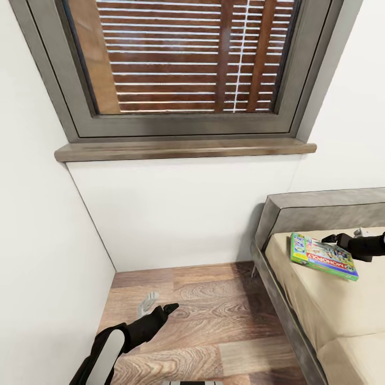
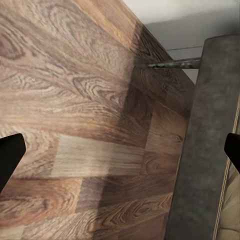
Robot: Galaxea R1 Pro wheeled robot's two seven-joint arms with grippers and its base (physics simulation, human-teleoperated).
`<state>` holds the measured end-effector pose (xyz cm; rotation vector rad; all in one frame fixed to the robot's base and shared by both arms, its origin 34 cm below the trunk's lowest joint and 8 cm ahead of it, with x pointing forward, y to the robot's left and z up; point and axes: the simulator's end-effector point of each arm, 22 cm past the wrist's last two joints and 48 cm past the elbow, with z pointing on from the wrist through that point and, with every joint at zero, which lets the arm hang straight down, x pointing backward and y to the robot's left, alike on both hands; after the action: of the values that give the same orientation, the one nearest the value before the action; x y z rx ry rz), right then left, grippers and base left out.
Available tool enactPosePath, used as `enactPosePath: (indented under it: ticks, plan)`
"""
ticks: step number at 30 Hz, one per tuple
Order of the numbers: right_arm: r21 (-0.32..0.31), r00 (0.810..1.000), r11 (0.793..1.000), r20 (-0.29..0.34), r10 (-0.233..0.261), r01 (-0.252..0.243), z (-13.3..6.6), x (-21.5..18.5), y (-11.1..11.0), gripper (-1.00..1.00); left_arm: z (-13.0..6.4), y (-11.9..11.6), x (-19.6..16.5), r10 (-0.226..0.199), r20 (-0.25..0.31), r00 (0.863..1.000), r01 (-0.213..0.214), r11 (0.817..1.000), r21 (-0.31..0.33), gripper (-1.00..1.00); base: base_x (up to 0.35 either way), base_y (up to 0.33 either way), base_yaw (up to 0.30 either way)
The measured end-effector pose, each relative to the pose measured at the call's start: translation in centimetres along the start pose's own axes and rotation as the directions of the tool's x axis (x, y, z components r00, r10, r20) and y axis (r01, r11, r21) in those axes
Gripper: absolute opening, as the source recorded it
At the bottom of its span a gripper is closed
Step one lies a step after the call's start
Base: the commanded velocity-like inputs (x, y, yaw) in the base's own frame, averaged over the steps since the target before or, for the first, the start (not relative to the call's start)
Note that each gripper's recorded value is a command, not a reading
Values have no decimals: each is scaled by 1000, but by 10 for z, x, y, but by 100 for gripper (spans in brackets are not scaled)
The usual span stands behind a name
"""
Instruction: Put all the toys in the child's room - the three board games (two on the bed and one on the table), the two jigsaw puzzles on the table, and the tennis ball on the table - inside the toy box on the table in the child's room.
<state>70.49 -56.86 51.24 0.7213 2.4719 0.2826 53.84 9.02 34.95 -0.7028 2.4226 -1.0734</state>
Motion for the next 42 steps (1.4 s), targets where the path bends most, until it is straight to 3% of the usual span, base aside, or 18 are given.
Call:
enactPosePath:
  ticks: [21,42]
  plan:
    - [-1,1000,1000,1,2,-2,0,0,0,100,0,0,0,0,0,1000,0,1000,0,100,0,0,4]
    - [19,1000,1000,-3,-8,9,-1,2,-8,100,0,0,0,0,0,1000,0,1000,0,100,0,0,101]
